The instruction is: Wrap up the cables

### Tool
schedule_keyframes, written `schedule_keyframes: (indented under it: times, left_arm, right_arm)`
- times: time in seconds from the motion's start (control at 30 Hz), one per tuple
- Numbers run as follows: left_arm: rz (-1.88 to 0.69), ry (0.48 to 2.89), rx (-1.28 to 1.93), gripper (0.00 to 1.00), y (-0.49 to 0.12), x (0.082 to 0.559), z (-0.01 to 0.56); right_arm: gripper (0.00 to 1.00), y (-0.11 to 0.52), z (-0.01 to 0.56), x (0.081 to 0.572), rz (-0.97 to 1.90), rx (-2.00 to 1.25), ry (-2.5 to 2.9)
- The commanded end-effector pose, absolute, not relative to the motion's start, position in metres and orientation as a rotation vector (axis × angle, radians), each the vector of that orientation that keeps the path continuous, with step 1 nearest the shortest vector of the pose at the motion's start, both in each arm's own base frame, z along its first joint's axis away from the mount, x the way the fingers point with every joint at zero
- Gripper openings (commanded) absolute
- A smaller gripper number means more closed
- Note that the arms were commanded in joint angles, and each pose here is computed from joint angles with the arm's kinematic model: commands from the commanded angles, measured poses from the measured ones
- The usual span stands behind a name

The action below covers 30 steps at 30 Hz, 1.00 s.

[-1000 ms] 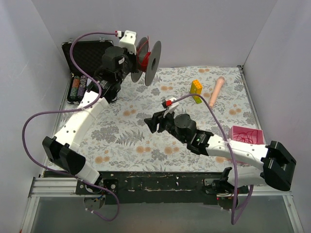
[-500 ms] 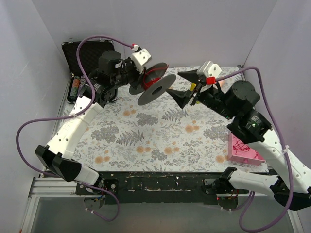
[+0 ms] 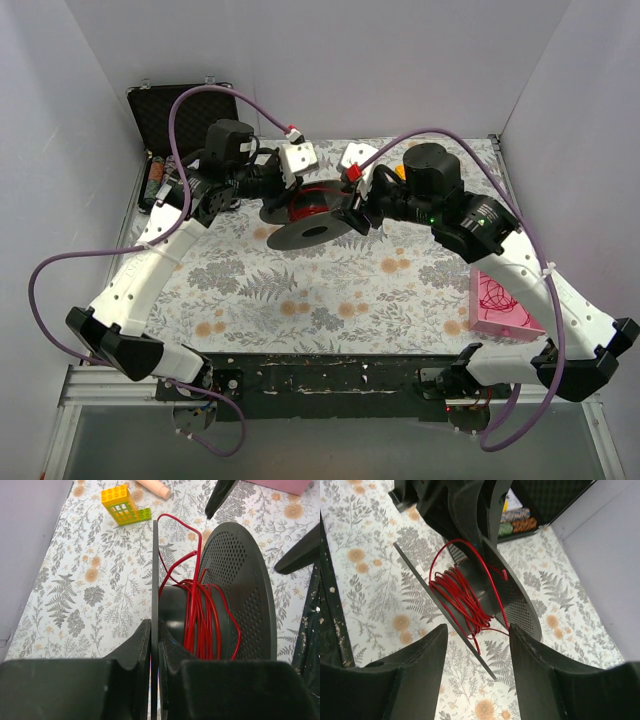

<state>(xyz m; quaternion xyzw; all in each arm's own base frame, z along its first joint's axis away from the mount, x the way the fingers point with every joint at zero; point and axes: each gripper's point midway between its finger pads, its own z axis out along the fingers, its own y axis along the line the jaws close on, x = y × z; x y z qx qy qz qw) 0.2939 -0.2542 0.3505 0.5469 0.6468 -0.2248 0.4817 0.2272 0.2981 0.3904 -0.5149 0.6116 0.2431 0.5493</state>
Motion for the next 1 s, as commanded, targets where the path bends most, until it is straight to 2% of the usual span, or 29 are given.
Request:
schedule_keyframes:
  times: [0.0, 0.1, 0.43, 0.73, 0.87, 0.97]
  left_arm:
    - [-0.551, 1.414, 1.361, 0.00, -0.253, 0.270, 0.392]
    - [-0.559, 1.420, 1.369, 0.00, -0.254, 0.268, 0.389]
    - [-0.580, 1.413, 1.375, 0.00, -0.257, 0.261, 0.392]
    - [-0.629, 1.421, 1.355, 0.00, -0.258, 0.252, 0.391]
    - [-0.765, 1.403, 1.395, 0.00, -0.264, 0.229, 0.389]
    - [-0.801, 1.391, 1.420, 0.00, -0.264, 0.220, 0.391]
  right_arm:
    - [0.59, 0.295, 0.413, 0.222, 0.592, -1.202, 1.402]
    - [0.50, 0.294, 0.417, 0.230, 0.565, -1.149, 1.385]
    - [0.49, 0.306, 0.405, 0.242, 0.568, -1.140, 1.401]
    - [0.51, 0.281, 0.408, 0.246, 0.506, -1.099, 1.425]
    - [0.57, 0.250, 0.427, 0.232, 0.580, -1.090, 1.345]
    - [0.60, 0.236, 0.420, 0.218, 0.565, -1.165, 1.333]
